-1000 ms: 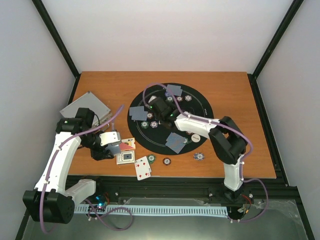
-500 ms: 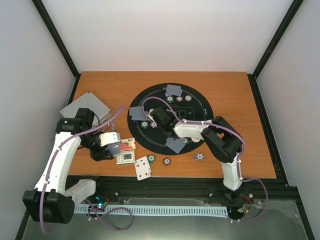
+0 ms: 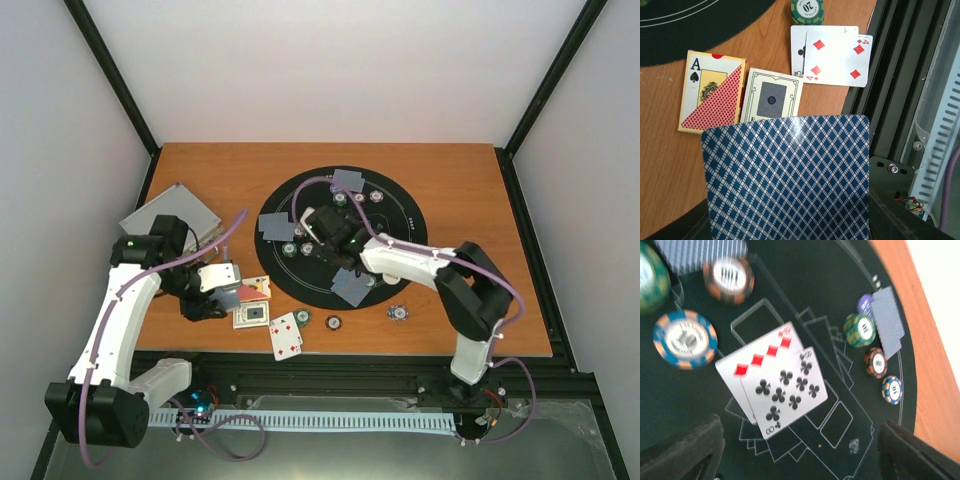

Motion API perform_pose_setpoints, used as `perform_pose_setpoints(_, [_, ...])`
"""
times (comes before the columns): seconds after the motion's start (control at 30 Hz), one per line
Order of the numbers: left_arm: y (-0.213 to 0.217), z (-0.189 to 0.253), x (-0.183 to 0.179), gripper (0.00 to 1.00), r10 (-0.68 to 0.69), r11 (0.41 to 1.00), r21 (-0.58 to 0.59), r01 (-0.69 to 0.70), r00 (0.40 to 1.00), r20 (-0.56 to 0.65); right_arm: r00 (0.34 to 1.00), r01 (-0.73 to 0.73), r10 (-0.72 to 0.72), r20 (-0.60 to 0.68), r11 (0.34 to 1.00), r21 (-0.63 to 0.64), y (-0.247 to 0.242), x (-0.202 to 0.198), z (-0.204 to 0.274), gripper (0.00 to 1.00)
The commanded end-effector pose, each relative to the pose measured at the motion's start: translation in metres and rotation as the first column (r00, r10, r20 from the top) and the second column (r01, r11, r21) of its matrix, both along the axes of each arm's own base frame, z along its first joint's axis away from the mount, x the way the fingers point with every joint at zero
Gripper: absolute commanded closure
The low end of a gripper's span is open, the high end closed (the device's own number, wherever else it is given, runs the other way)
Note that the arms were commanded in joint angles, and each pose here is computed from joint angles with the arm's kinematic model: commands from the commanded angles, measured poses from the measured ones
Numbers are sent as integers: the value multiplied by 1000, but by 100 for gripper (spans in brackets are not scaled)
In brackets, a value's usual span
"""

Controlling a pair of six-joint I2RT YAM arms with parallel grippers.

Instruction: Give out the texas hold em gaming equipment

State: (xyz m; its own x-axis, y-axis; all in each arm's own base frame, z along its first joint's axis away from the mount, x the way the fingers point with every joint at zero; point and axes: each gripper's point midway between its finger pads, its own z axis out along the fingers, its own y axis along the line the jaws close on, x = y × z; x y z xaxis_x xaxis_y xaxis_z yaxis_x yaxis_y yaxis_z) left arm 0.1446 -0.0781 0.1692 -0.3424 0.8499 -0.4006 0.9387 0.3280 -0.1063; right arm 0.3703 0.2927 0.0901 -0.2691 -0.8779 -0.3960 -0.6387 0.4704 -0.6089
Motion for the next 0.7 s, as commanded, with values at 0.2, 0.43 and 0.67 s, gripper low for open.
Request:
perform_pose_setpoints(0.2, [-4, 18, 0, 99, -2, 1000, -29, 3, 999, 36, 915, 367, -47, -402, 514, 776, 29, -21, 140, 0])
perform_pose_setpoints(0.43, [-6, 18, 0, 99, -1, 999, -37, 3, 999, 43, 745, 484, 338, -575, 320, 815, 66, -85, 140, 0])
perform_pose_setpoints(0.67, [-7, 17, 2, 99, -1, 999, -43, 3, 999, 41, 569, 607, 501, -652, 280, 744, 108, -155, 130, 1])
